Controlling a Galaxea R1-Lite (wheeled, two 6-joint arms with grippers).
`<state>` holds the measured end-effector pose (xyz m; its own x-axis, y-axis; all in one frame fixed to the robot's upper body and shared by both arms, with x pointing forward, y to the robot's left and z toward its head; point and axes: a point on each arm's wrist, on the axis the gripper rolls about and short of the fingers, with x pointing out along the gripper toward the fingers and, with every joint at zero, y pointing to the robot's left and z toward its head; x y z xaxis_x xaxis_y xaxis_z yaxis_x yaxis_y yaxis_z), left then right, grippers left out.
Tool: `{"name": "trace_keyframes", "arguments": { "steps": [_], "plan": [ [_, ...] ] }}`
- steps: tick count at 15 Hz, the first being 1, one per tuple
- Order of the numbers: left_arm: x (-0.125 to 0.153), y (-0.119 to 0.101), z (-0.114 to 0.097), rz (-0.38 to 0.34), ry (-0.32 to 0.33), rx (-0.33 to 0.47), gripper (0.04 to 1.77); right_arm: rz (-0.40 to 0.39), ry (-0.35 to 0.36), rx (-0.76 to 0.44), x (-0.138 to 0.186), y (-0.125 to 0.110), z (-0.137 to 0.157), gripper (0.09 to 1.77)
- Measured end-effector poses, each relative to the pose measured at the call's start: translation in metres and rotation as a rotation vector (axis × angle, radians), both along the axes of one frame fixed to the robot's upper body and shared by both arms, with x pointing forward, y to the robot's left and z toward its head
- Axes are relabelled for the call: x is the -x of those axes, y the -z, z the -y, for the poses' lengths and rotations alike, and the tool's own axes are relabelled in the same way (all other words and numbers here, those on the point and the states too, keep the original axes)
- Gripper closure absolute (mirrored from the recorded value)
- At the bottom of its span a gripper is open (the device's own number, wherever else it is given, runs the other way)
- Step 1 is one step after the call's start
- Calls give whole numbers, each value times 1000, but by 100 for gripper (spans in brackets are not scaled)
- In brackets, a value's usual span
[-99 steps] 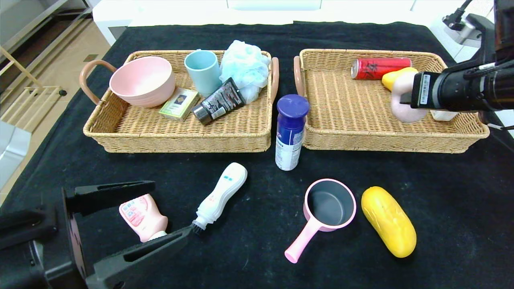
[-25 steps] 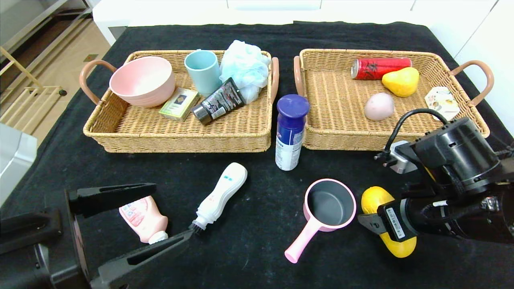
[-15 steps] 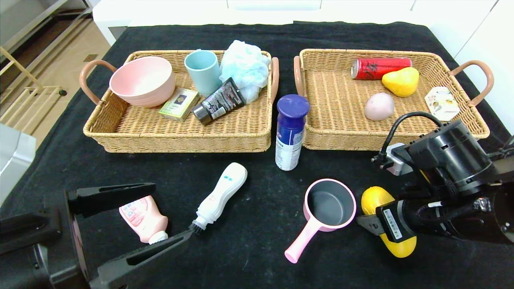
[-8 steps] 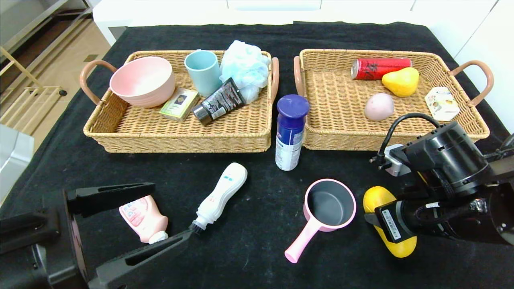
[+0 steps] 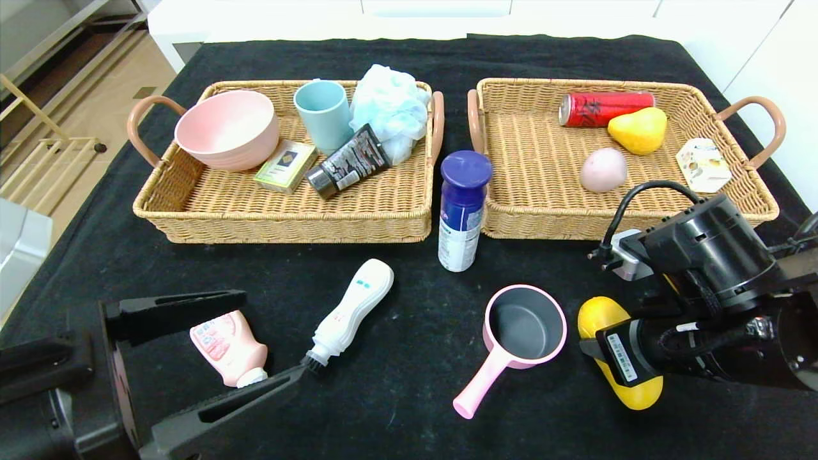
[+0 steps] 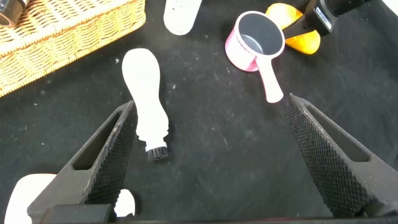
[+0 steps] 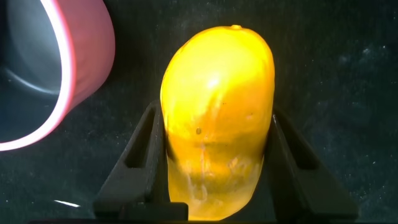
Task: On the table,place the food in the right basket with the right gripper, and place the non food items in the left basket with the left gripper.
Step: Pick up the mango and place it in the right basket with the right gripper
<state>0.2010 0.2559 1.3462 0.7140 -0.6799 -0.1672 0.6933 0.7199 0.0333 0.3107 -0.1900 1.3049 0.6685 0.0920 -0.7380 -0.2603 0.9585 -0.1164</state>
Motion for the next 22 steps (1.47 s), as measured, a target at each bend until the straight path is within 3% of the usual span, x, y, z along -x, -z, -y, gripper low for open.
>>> {"name": "trace_keyframes", "arguments": {
  "steps": [6,13,18,22],
  "plan": [
    [0,0,0,-1,0,-1,9,4,8,-29,4,-4,1,90],
    [0,1,0,-2,0,-4,9,93,6,-92,18,-29,9,90],
    [0,1,0,-2,0,-4,9,244,51,-205,19,-63,21,90],
    [0,1,0,0,-1,-5,9,370,95,-273,14,-106,32,90]
  ]
}}
